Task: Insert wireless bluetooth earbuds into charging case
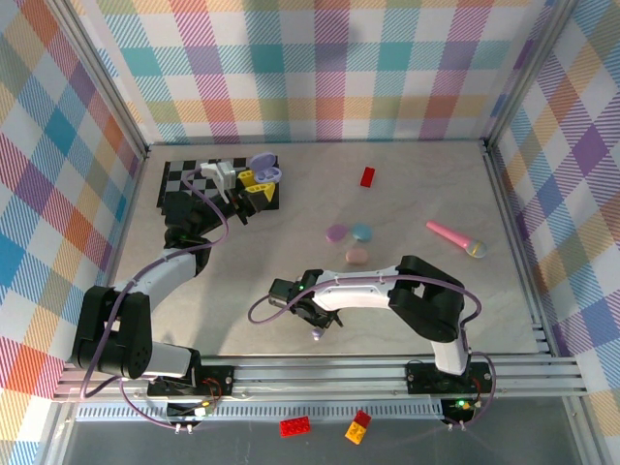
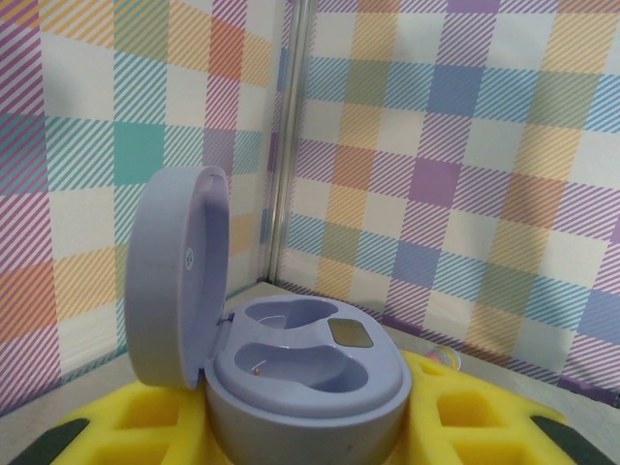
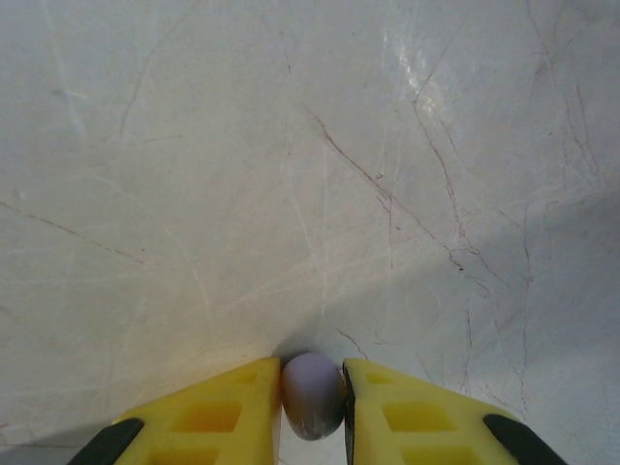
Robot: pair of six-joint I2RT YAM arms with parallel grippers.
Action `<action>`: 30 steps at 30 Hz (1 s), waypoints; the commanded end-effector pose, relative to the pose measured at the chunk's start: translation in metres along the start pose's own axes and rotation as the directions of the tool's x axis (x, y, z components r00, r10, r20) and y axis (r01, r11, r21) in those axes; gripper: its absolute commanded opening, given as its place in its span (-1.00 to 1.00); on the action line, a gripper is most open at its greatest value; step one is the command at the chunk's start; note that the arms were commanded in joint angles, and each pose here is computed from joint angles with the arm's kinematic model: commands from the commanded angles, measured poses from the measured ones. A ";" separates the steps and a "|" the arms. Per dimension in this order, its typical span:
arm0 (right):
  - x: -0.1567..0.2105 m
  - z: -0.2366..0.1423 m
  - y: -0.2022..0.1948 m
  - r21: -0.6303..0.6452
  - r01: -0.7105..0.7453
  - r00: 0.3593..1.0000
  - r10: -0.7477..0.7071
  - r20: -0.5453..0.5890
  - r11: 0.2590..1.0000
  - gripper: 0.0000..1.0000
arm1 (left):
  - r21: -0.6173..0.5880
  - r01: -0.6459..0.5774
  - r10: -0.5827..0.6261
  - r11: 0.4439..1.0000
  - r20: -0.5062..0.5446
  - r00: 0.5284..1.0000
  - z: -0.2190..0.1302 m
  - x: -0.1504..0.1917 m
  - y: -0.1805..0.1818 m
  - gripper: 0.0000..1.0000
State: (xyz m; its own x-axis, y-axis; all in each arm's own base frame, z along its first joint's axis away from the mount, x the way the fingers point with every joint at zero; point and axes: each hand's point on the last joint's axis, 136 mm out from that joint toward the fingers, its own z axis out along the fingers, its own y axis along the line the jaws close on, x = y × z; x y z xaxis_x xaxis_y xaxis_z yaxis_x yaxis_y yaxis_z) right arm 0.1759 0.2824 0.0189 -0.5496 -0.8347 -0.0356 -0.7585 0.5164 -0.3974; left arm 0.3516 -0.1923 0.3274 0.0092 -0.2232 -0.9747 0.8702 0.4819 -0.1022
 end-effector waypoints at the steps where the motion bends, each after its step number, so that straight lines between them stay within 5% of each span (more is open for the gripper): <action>1: 0.006 0.002 0.003 -0.007 0.017 0.999 -0.018 -0.031 1.000 -0.64 | 0.023 -0.044 0.043 0.999 0.027 0.999 -0.002 -0.016 -0.005 -0.50; 7: -0.002 -0.013 -0.012 -0.077 -0.119 0.992 0.121 0.032 0.990 -0.65 | 0.024 -0.042 0.042 0.999 0.018 0.999 -0.001 -0.013 -0.004 -0.50; 12: -0.012 -0.040 -0.039 -0.264 -0.316 0.931 0.352 0.100 0.911 -0.64 | 0.029 -0.047 0.047 0.998 -0.004 0.999 0.002 -0.005 -0.007 -0.50; 19: -0.016 -0.091 -0.086 -0.623 -0.446 0.756 0.643 0.123 0.643 -0.63 | 0.055 -0.041 0.044 0.998 -0.048 0.998 0.011 0.012 -0.018 -0.51; 30: 0.009 -0.121 -0.149 -0.890 -0.450 0.529 0.826 -0.193 0.080 -0.65 | 0.165 -0.027 0.056 0.986 -0.174 0.983 0.033 0.060 -0.068 -0.51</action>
State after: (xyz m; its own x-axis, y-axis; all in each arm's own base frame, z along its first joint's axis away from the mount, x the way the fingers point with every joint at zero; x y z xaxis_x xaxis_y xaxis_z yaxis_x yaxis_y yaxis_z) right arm 0.2561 0.2096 0.1648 -0.9640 0.0117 -0.2658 -0.1672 0.7504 0.6395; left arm 0.3171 -0.2608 0.2804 -0.0712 -0.0633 -0.9955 0.9301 0.3564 -0.0892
